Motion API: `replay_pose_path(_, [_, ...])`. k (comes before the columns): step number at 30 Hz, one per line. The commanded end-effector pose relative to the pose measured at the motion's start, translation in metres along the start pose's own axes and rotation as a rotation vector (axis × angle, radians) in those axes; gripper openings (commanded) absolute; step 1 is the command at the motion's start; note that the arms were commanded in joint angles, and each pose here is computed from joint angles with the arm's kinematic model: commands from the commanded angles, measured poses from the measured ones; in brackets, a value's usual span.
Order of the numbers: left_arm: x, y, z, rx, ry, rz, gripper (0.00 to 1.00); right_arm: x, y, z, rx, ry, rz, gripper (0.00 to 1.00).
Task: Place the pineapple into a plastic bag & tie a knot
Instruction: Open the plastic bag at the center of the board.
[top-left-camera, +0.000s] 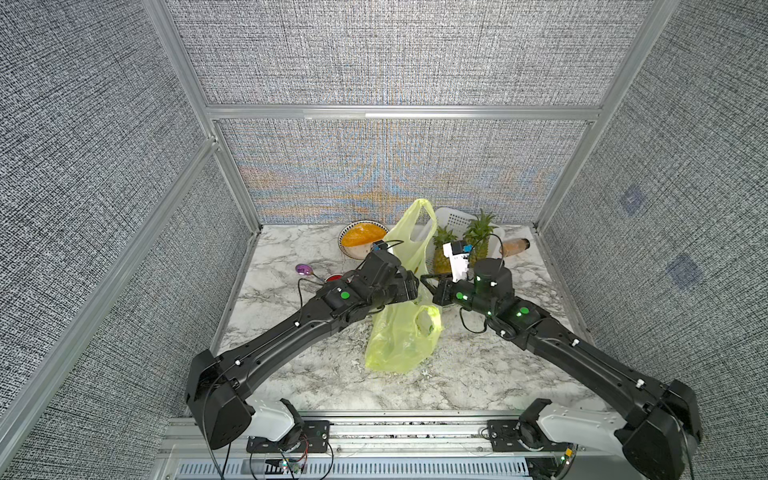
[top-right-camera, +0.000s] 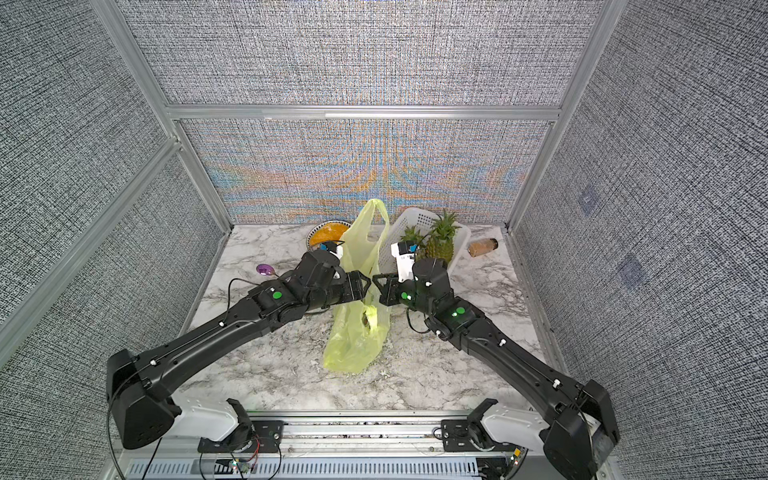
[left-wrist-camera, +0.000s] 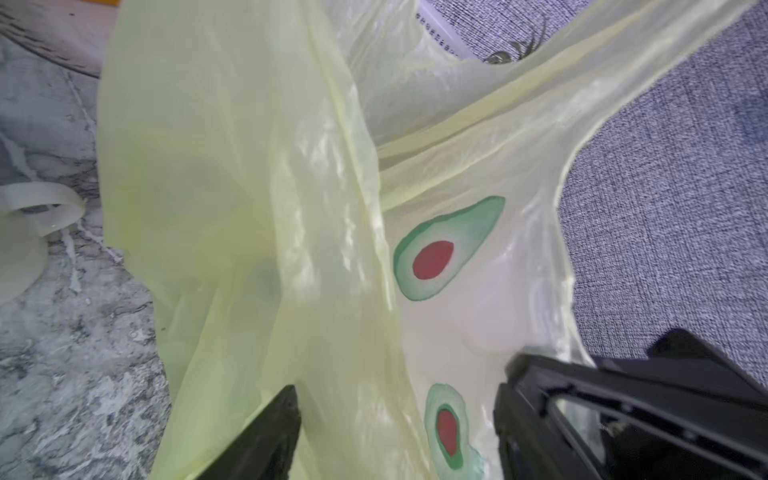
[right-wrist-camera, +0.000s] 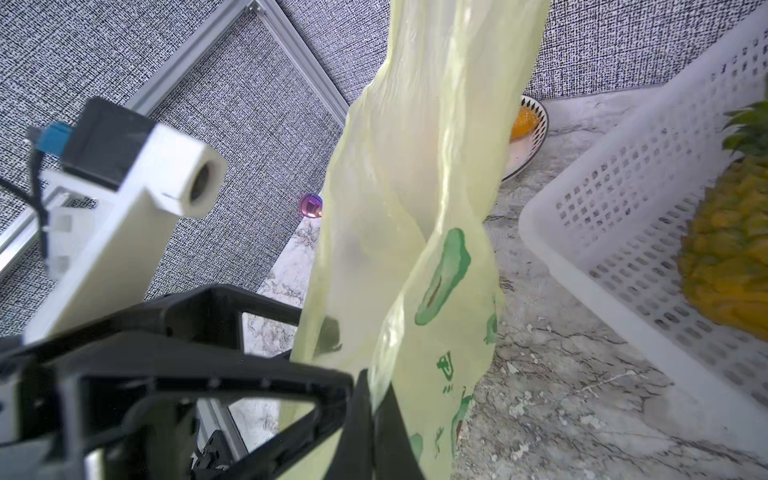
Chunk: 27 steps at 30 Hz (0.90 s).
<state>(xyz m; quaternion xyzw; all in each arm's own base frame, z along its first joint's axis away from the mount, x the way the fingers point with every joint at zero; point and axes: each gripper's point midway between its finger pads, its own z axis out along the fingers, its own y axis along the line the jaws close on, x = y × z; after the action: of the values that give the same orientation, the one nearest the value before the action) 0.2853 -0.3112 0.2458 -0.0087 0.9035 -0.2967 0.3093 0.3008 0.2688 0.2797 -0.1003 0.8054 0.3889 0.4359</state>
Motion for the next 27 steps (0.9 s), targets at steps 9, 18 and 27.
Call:
replay_pose_path(9, [-0.017, 0.020, -0.014, -0.106, -0.096, 0.067, 0.00, 0.006, -0.044, -0.013, 0.179, -0.016, 0.006, 0.00])
replay_pose_path(18, [-0.010, 0.002, -0.022, 0.082, -0.144, 0.155, 0.00, 0.034, -0.096, -0.002, 0.250, 0.103, 0.022, 0.00])
replay_pose_path(27, [0.001, 0.011, -0.007, 0.087, -0.135, 0.091, 0.00, 0.054, -0.132, 0.001, 0.330, 0.204, 0.006, 0.00])
